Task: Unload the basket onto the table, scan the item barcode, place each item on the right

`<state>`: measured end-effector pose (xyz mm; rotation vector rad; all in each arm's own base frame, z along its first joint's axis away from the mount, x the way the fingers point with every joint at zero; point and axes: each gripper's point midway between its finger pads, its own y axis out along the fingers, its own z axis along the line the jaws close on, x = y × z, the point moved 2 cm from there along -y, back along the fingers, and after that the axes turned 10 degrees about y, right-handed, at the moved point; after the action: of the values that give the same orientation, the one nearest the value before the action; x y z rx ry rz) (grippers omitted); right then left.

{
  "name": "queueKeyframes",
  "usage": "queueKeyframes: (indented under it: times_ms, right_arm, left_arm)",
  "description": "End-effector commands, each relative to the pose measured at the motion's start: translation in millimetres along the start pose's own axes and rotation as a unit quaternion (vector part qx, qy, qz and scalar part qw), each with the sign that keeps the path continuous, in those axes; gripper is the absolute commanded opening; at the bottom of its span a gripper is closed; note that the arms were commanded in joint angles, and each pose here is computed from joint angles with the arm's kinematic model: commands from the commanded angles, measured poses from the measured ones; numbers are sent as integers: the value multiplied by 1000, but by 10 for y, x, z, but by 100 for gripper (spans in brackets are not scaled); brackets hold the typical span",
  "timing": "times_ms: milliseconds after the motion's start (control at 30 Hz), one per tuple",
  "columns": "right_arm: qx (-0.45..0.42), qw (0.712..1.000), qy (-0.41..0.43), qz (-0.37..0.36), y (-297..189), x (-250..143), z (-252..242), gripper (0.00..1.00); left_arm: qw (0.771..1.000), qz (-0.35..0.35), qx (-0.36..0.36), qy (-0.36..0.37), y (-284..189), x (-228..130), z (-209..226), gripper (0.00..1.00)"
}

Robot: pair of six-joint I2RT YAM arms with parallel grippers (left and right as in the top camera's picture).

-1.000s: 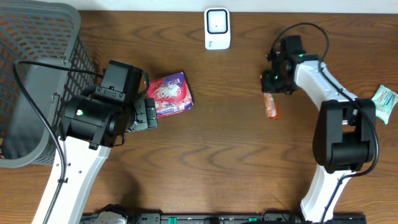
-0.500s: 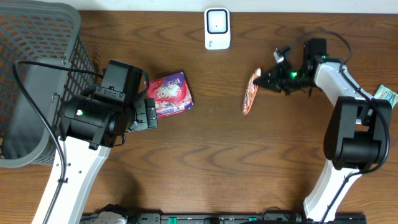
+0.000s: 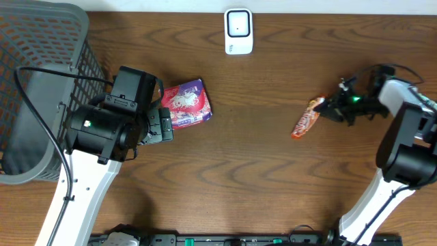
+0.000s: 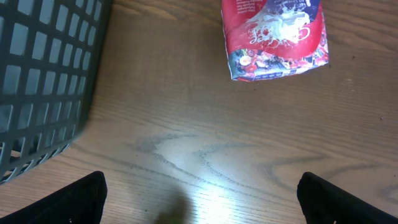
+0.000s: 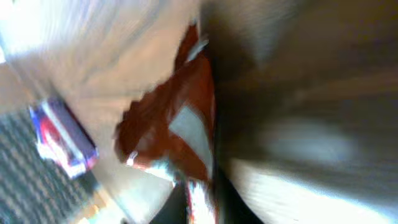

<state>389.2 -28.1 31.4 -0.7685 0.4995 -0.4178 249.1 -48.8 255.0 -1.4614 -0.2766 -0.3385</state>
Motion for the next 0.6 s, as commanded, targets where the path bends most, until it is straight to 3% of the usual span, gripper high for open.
queueKeyframes:
  times_ms: [0, 67, 133, 267, 433, 467, 533, 567]
  right_arm:
    - [-23, 999, -21, -24, -247, 138, 87, 33]
    - [-41, 999, -25, -20, -357, 120, 134, 50]
    - [-66, 997, -29, -15, -457, 85, 189, 53]
    - [-113, 992, -46, 2, -518, -42, 297, 49]
    - [-215, 972, -85, 34, -359, -273, 254, 36]
    - [-240, 966, -88, 37, -326, -312, 224, 39]
    - [-291, 952, -89, 46, -270, -410, 150, 60]
    - [-316, 943, -88, 51, -244, -461, 100, 63]
  left_arm:
    - [1000, 4, 3, -1, 12, -15, 20, 98]
    - [1000, 4, 3, -1, 12, -15, 20, 98]
    - [1000, 4, 3, -1, 12, -15, 20, 98]
    - [1000, 4, 3, -1, 12, -15, 20, 98]
    - [1000, 4, 3, -1, 12, -15, 20, 98]
    - [1000, 4, 3, -1, 12, -15, 20, 98]
    - [1000, 4, 3, -1, 12, -15, 20, 98]
    - [1000, 4, 3, -1, 12, -15, 20, 98]
